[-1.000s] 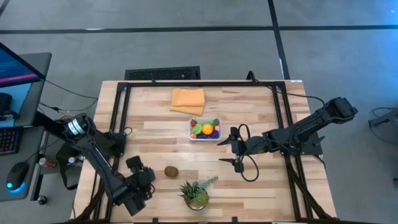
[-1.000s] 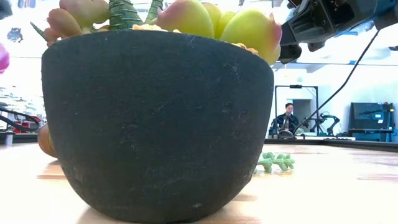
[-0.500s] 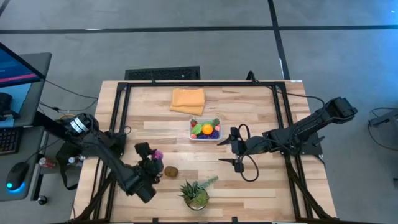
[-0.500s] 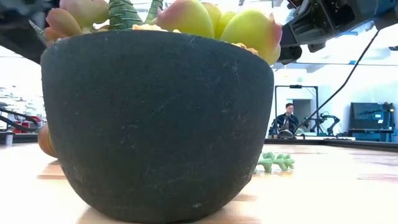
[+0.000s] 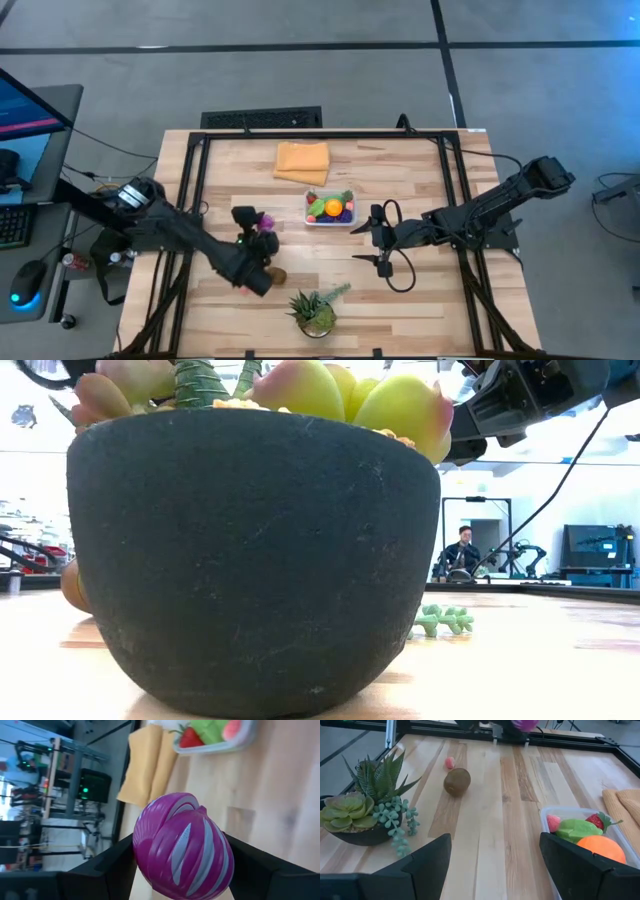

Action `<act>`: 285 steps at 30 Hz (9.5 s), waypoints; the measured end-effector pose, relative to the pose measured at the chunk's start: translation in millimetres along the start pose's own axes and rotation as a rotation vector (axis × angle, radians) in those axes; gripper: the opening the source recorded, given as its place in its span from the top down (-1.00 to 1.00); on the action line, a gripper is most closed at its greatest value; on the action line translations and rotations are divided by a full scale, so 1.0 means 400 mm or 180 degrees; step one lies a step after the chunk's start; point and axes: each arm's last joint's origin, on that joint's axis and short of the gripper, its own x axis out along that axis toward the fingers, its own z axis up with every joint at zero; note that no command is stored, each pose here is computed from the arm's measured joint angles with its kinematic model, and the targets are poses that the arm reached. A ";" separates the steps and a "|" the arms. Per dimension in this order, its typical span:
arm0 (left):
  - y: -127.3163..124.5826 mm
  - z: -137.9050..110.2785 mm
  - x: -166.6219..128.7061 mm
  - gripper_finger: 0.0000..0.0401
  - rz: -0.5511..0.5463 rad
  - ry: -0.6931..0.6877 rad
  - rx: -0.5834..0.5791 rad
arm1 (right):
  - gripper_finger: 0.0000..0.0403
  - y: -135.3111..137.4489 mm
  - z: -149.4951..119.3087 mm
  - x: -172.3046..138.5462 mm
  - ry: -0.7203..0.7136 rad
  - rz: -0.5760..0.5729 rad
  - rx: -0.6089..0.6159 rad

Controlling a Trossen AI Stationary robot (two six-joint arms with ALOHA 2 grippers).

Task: Pick and placing Produce into tupperware
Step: Put the purple onion into the transparent container, then put the brown kiwi into the transparent container

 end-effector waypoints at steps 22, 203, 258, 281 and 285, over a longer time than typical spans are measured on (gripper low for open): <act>0.083 0.157 0.205 -0.21 -0.0320 -0.0163 0.0235 | -0.47 0.000 -0.012 0.000 0.0160 -0.0003 -0.0017; -0.017 -0.202 0.005 -0.63 -0.2597 -0.1592 -0.1060 | -0.47 -0.022 0.005 0.005 -0.0071 -0.0108 0.0258; -0.176 -0.160 0.129 -0.14 -0.2871 -0.1327 -0.0722 | -0.47 -0.020 0.003 0.005 -0.0041 -0.0089 0.0248; -0.107 -0.046 0.128 -0.23 -0.2215 -0.0985 -0.0140 | -0.47 -0.020 -0.001 0.005 0.0017 -0.0091 0.0231; -0.088 -0.023 0.114 -0.24 -0.2040 -0.0909 -0.0019 | -0.47 -0.020 -0.003 0.005 0.0041 -0.0093 0.0227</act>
